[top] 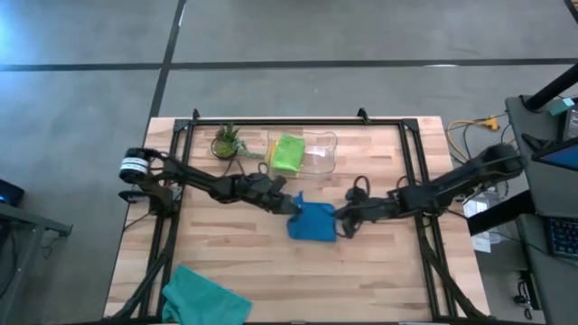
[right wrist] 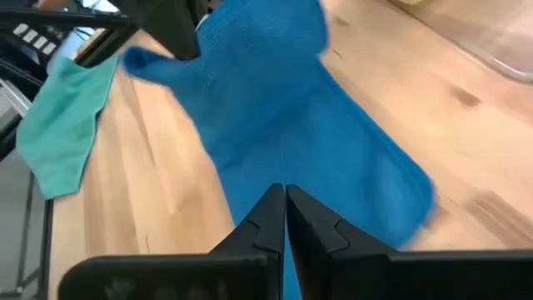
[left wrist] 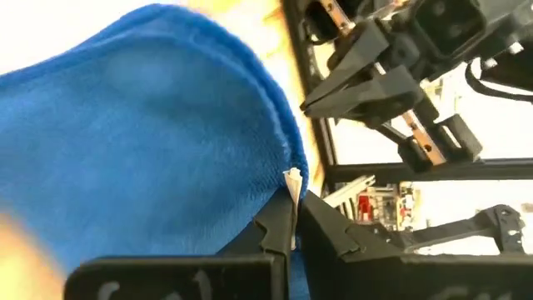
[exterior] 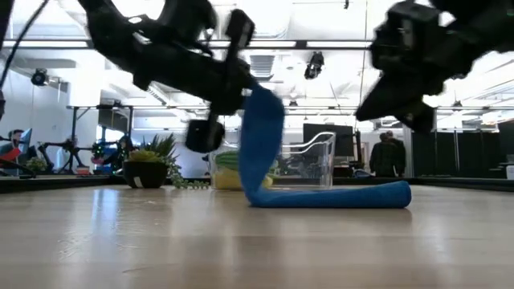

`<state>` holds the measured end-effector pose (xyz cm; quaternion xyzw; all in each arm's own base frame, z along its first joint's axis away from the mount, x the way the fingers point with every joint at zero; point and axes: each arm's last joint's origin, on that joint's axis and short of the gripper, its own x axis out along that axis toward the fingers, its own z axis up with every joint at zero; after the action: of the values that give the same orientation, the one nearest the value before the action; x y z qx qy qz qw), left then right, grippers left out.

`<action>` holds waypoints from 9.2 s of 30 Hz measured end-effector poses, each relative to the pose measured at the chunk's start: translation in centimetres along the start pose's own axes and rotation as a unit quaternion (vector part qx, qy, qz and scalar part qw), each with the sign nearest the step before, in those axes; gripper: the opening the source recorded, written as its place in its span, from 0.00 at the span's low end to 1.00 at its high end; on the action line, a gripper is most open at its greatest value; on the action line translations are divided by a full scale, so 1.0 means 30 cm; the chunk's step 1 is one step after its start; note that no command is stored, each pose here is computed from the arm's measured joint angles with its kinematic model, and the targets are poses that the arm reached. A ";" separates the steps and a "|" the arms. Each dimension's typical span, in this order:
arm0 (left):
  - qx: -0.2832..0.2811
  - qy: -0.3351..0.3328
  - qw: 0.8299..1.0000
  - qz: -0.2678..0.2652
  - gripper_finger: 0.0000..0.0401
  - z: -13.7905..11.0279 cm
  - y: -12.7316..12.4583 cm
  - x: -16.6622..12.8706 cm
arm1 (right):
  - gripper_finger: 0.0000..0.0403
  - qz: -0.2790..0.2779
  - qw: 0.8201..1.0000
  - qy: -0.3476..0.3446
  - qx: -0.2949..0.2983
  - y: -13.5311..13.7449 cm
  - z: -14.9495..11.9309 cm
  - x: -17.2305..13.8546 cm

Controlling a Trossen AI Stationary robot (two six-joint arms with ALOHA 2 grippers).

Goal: Fold microfiber towels
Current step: Fold the blue microfiber towel

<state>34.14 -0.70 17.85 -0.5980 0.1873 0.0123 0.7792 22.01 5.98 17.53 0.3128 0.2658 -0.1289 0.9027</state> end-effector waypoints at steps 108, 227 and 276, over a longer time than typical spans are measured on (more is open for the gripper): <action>0.308 0.139 0.929 0.152 0.00 0.036 0.142 0.164 | 0.02 -0.043 0.983 0.177 -0.002 0.109 -0.146 0.143; -0.006 0.053 0.976 0.210 0.61 -0.008 0.136 0.120 | 0.02 -0.065 0.991 0.104 -0.054 0.066 -0.080 0.118; 0.041 0.041 0.993 0.100 0.00 -0.010 -0.054 0.140 | 0.02 -0.081 0.986 0.082 -0.124 0.046 -0.010 -0.064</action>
<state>38.34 -2.29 17.99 -0.5440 0.2782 0.0575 0.7895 20.86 7.35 19.09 0.1857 0.3768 -0.1417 0.8964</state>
